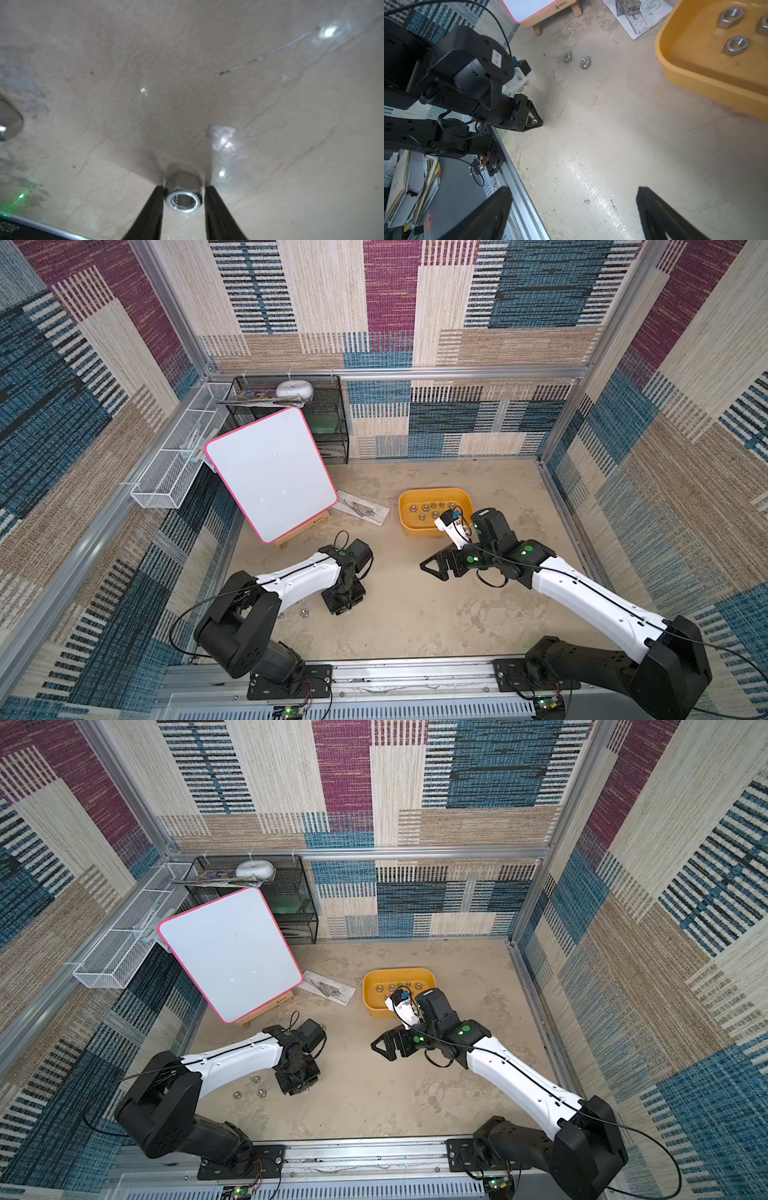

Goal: Put the nuts on the desktop into the storage box
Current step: Pick up the nut from the center of the board, then place the nut in the storage box.

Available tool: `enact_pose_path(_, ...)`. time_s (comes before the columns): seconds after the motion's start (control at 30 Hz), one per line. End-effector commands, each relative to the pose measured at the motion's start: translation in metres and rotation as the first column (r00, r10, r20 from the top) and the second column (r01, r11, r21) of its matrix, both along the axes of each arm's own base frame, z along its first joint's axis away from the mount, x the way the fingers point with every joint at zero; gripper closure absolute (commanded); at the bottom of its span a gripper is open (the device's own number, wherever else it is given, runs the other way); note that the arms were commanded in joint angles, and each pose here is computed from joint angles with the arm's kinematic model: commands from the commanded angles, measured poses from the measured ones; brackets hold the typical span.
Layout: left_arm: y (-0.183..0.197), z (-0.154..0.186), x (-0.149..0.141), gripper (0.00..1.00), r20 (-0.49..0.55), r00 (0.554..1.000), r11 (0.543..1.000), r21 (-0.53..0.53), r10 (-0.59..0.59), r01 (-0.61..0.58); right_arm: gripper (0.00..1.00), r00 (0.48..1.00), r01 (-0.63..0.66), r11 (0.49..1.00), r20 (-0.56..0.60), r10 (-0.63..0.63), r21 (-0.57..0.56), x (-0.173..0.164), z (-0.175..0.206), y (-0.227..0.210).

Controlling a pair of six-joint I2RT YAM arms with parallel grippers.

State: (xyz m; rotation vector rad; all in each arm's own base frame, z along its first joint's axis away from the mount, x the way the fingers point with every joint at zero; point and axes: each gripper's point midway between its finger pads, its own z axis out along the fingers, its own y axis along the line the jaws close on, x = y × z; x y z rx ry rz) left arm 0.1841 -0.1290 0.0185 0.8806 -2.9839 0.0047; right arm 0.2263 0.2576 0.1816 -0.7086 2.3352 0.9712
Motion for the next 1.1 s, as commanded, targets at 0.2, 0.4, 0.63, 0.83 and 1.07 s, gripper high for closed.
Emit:
enact_pose_path(0.2,0.005,-0.003,-0.002,0.77,-0.004,1.0,1.0,0.025,-0.015,0.015,0.01,0.999,0.015,1.0,0.033,-0.015,-0.013,0.007,0.004,0.0)
enact_pose_path(0.4,-0.004,0.016,0.017,0.8,0.048,0.997,0.998,0.014,-0.064,0.063,0.01,0.994,0.099,0.994,0.056,-0.096,-0.043,0.016,0.005,-0.011)
enact_pose_path(0.63,-0.04,0.049,0.065,0.8,0.126,0.98,0.986,-0.042,-0.155,0.161,0.01,0.979,0.195,0.978,0.069,-0.19,-0.076,0.028,0.004,-0.025)
enact_pose_path(0.83,-0.079,0.082,0.119,0.8,0.201,0.944,0.957,-0.068,-0.263,0.281,0.01,0.962,0.268,0.959,0.075,-0.261,-0.097,0.037,0.004,-0.038)
enact_pose_path(1.07,-0.126,0.108,0.177,0.8,0.279,0.89,0.912,-0.095,-0.359,0.398,0.01,0.937,0.349,0.931,0.078,-0.342,-0.11,0.048,0.004,-0.054)
